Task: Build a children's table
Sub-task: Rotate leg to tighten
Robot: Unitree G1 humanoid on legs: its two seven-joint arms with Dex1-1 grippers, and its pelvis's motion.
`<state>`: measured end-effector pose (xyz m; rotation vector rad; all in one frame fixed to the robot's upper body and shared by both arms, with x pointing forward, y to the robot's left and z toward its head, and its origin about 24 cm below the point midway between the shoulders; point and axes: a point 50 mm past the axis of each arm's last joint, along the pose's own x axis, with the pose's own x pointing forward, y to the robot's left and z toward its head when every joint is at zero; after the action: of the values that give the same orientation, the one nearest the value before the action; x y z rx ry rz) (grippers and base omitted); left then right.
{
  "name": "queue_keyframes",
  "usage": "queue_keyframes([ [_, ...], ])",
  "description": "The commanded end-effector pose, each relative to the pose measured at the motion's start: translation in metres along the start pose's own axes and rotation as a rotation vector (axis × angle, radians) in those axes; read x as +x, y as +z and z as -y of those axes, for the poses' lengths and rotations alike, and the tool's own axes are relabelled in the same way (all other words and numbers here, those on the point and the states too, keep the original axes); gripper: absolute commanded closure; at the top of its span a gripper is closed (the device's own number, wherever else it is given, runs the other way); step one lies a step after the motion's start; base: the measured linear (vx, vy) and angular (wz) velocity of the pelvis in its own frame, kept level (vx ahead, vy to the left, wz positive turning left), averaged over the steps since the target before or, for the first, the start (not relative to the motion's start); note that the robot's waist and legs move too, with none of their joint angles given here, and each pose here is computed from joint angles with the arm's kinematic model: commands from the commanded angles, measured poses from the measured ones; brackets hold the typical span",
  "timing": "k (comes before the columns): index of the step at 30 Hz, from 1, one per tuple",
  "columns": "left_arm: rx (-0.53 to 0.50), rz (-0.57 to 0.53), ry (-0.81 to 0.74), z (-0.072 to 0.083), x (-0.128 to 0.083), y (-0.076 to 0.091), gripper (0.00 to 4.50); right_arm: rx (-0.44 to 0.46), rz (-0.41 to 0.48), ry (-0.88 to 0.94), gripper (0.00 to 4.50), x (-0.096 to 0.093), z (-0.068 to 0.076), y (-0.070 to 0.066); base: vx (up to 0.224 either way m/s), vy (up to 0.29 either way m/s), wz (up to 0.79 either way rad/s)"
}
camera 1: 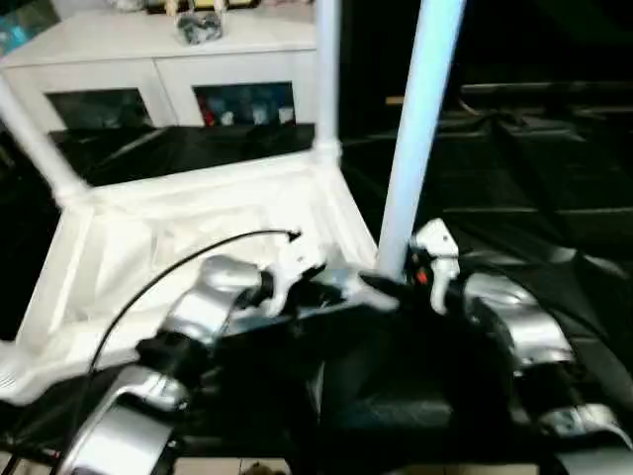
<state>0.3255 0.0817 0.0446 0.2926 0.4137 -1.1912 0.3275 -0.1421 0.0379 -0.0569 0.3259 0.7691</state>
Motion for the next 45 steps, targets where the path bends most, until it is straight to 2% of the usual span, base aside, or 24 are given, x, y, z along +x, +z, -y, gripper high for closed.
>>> queue_keyframes([
  [1,0.024,0.060,0.027,0.005,0.021,0.027,4.50,0.062,-0.114,-0.063,1.87,0.018,-0.016,-0.025,0.000,0.000,0.00],
  [5,0.007,0.067,0.093,0.007,0.033,0.034,4.50,0.113,-0.133,-0.229,1.87,0.034,-0.019,-0.026,0.000,0.000,0.00],
  [8,0.040,0.064,0.062,0.012,0.036,0.035,4.50,0.046,-0.138,-0.202,1.87,0.043,-0.028,-0.024,0.000,0.000,0.00],
  [9,0.050,0.063,0.038,0.013,0.036,0.033,4.50,0.021,-0.114,-0.171,1.87,0.044,-0.030,-0.020,0.000,0.000,0.00],
  [11,0.058,0.065,0.013,0.015,0.034,0.032,4.50,0.047,-0.087,-0.138,1.31,0.043,-0.031,-0.018,0.000,0.000,0.00],
  [14,0.073,0.065,-0.024,0.017,0.032,0.029,4.50,0.054,-0.070,-0.104,1.14,0.042,-0.031,-0.015,0.000,0.000,0.00],
  [16,0.080,0.064,-0.058,0.019,0.029,0.027,4.50,0.033,-0.062,-0.074,0.83,0.040,-0.031,-0.014,0.000,0.000,0.00],
  [20,0.094,0.059,-0.120,0.021,0.022,0.022,4.50,-0.026,-0.049,0.008,0.56,0.032,-0.025,-0.011,0.000,0.000,0.00],
  [23,0.106,0.054,-0.193,0.022,0.013,0.017,4.50,-0.079,-0.053,0.098,0.33,0.019,-0.019,-0.010,0.000,0.000,0.00],
  [25,0.129,0.046,-0.273,0.023,0.003,0.013,4.50,-0.144,-0.075,0.204,0.10,0.002,-0.013,-0.009,0.000,0.000,0.00],
  [26,0.130,0.045,-0.278,0.023,0.002,0.013,4.50,-0.150,-0.077,0.212,0.03,0.001,-0.013,-0.008,0.000,0.000,0.00],
  [29,0.147,0.018,-0.325,0.020,-0.009,0.008,4.50,-0.179,-0.109,0.359,0.03,-0.018,-0.011,-0.008,0.000,0.000,0.00],
  [31,0.150,0.009,-0.346,0.020,-0.012,0.007,4.50,-0.190,-0.128,0.403,0.03,-0.024,-0.010,-0.009,0.000,0.000,0.00],
  [33,0.150,0.005,-0.368,0.020,-0.016,0.006,4.50,-0.189,-0.135,0.436,0.30,-0.028,-0.010,-0.008,0.000,0.000,0.00],
  [45,0.142,-0.012,-0.433,0.024,-0.022,0.001,4.50,-0.173,-0.140,0.550,1.17,-0.031,-0.023,-0.010,0.000,0.000,0.00],
])
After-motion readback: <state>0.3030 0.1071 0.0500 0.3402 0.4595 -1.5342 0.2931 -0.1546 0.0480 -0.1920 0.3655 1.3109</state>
